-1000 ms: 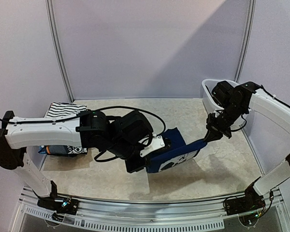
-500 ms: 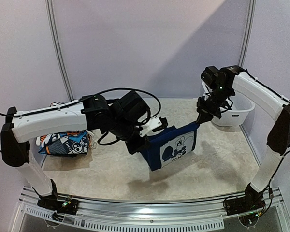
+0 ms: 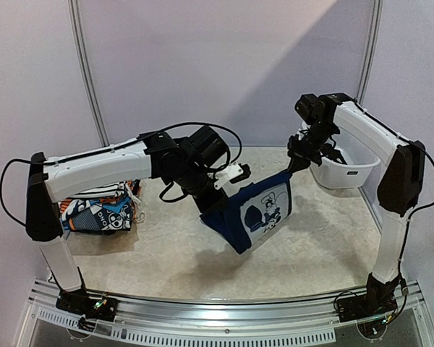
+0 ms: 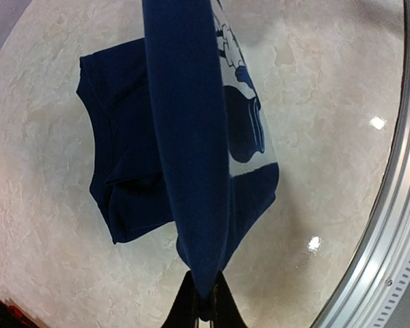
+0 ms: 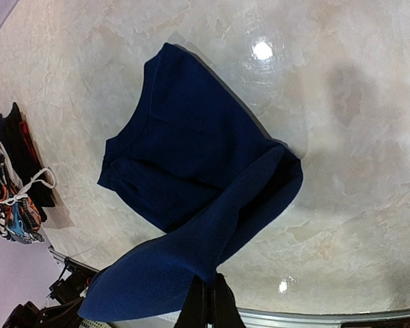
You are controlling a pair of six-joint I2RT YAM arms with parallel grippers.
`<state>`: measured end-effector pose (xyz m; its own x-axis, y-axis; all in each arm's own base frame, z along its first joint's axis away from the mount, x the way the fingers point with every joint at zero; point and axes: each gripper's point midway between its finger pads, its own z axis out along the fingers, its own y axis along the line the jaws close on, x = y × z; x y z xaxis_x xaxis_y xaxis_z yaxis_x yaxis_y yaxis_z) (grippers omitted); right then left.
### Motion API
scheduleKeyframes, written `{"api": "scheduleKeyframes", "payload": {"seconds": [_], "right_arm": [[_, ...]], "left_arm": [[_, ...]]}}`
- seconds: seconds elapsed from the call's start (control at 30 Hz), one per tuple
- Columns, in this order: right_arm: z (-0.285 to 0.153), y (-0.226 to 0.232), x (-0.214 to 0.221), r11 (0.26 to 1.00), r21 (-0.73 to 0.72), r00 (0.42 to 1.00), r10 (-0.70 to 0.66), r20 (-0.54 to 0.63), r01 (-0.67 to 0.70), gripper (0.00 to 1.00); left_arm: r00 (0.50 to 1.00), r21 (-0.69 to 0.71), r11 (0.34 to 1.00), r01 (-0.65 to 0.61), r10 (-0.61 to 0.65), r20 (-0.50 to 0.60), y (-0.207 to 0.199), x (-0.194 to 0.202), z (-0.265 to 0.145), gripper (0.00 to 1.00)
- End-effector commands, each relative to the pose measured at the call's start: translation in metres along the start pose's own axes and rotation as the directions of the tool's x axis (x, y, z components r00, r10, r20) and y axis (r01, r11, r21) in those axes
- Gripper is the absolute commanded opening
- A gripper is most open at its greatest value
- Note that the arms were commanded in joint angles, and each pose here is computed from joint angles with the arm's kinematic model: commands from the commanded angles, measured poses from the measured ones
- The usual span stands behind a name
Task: Fold and stack the mixed laundry pile
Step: Fold the 2/3-rectangle-folded T-shirt at the center of the board.
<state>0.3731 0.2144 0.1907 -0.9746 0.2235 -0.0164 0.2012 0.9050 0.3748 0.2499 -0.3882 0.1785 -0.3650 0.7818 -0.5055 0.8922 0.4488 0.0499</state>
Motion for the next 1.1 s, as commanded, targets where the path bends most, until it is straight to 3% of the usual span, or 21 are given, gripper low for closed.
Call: {"api": "scheduleKeyframes", "payload": {"seconds": [0.0, 0.27, 1.07], "right_arm": [[0.006, -0.01, -0.003, 0.999, 0.038, 0.998, 0.0, -0.057, 0.002, 0.0], [0.035, -0.001, -0.016, 1.0, -0.003, 0.996, -0.021, -0.087, 0.02, 0.0], [0.093, 0.035, -0.07, 0.984, -0.156, 0.995, -0.093, -0.03, 0.087, 0.0]], "left_arm": [[0.998, 0.02, 0.999, 0.039, -0.038, -0.057, 0.011, 0.01, 0.007, 0.0], [0.99, 0.009, 0.994, 0.11, -0.108, -0.089, 0.024, 0.02, 0.021, 0.0], [0.925, -0.049, 0.934, 0.354, -0.357, -0.132, 0.079, 0.047, 0.072, 0.0]]}}
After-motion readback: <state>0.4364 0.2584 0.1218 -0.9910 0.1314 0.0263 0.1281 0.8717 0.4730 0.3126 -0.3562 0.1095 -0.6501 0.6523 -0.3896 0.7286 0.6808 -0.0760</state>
